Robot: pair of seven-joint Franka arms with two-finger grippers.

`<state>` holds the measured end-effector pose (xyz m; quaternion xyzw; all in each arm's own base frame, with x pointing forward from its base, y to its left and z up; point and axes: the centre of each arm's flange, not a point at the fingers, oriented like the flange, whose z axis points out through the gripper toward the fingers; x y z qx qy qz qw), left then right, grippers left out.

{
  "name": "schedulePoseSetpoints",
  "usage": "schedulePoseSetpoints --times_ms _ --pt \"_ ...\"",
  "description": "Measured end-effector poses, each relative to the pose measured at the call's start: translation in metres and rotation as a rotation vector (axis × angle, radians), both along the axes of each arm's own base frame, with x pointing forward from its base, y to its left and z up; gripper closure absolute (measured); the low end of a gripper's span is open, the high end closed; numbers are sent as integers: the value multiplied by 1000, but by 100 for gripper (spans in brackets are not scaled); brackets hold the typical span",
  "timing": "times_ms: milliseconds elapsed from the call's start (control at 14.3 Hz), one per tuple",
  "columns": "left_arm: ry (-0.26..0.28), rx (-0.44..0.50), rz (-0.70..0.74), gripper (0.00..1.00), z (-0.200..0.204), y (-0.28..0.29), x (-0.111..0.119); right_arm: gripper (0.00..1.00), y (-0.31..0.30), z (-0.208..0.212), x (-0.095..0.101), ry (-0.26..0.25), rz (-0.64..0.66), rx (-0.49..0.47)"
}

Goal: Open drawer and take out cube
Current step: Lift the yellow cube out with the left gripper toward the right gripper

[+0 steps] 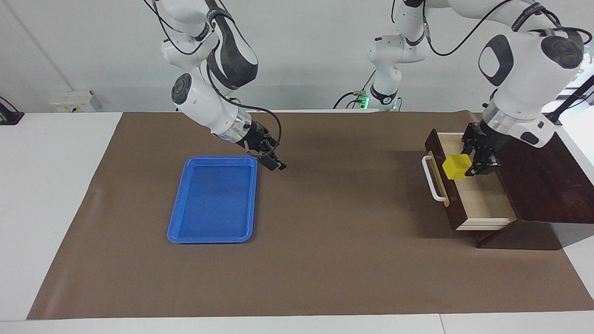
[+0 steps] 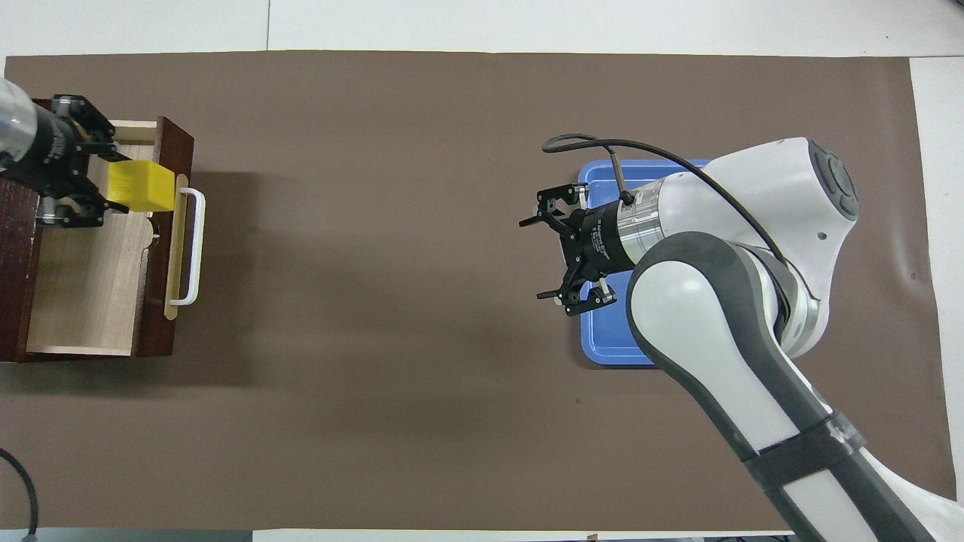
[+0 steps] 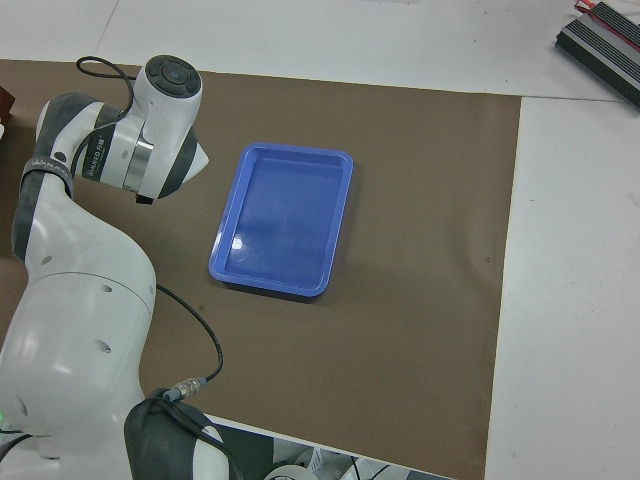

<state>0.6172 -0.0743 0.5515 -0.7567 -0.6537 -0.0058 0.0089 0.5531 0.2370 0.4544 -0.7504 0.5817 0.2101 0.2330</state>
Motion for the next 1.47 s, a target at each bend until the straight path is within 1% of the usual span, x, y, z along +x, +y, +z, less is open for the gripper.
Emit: schedulePoseSetpoints --times_ms 210,490,631,911,1121,1261,1471 --pt "6 1 37 45 -5 -63 -8 0 0 2 2 -11 -11 7" --pt "27 11 75 45 3 -143 -35 0 36 -13 -6 17 0 50" --pt "35 6 79 45 11 -169 -45 0 55 -22 2 42 -20 66" --pt "40 4 81 45 7 -184 -46 0 104 -40 40 75 -105 81" --pt "40 6 89 45 4 -181 -43 0 120 -51 57 115 -152 92" --pt "37 5 92 45 4 -180 -42 0 136 -51 60 141 -177 102" --pt "35 4 92 45 4 -180 -41 0 174 -46 44 155 -164 107"
